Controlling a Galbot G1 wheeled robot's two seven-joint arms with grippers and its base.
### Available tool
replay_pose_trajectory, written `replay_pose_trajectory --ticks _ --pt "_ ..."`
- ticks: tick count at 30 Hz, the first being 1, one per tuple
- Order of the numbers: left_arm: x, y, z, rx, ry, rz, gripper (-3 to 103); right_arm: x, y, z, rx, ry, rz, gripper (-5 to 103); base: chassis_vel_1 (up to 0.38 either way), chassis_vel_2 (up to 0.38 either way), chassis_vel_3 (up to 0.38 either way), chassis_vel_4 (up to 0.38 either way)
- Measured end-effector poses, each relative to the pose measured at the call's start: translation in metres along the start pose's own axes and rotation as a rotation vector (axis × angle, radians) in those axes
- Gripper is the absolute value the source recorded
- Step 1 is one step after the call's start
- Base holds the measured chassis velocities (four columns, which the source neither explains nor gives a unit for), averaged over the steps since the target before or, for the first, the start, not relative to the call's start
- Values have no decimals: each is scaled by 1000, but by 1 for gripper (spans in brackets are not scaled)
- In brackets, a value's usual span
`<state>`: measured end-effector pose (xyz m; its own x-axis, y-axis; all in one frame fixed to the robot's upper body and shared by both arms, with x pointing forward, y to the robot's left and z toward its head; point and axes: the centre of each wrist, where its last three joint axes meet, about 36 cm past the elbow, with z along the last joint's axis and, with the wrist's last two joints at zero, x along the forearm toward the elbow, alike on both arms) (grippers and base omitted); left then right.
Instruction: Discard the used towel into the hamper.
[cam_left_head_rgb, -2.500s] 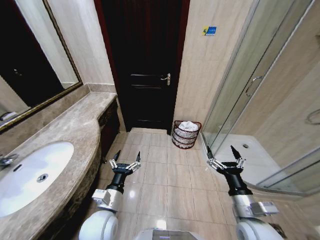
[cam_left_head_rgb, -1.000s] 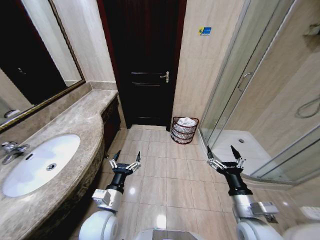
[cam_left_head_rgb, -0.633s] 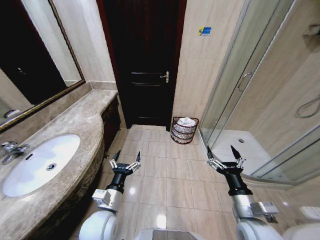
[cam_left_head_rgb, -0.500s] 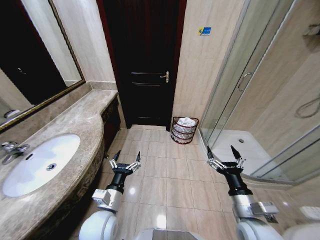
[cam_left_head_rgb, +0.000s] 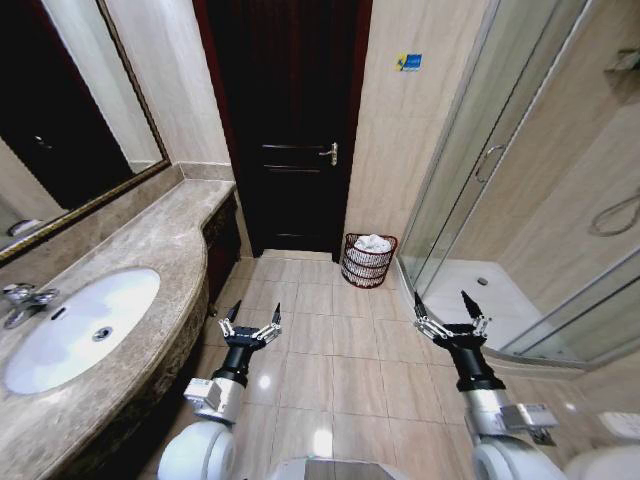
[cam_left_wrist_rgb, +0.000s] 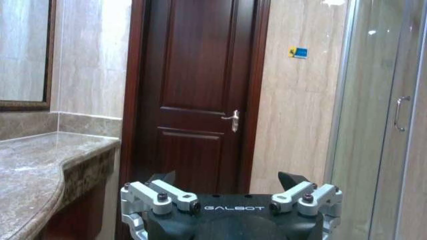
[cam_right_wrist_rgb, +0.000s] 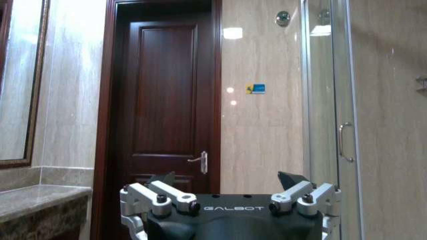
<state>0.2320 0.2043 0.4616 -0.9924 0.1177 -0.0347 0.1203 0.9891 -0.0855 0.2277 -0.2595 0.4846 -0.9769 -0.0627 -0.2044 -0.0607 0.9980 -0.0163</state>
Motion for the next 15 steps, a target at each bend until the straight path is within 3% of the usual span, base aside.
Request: replay_pose_trajectory --ticks 15 --pt "0 0 0 0 0 0 100 0 0 0 0 0 0 100 -6 7 10 -6"
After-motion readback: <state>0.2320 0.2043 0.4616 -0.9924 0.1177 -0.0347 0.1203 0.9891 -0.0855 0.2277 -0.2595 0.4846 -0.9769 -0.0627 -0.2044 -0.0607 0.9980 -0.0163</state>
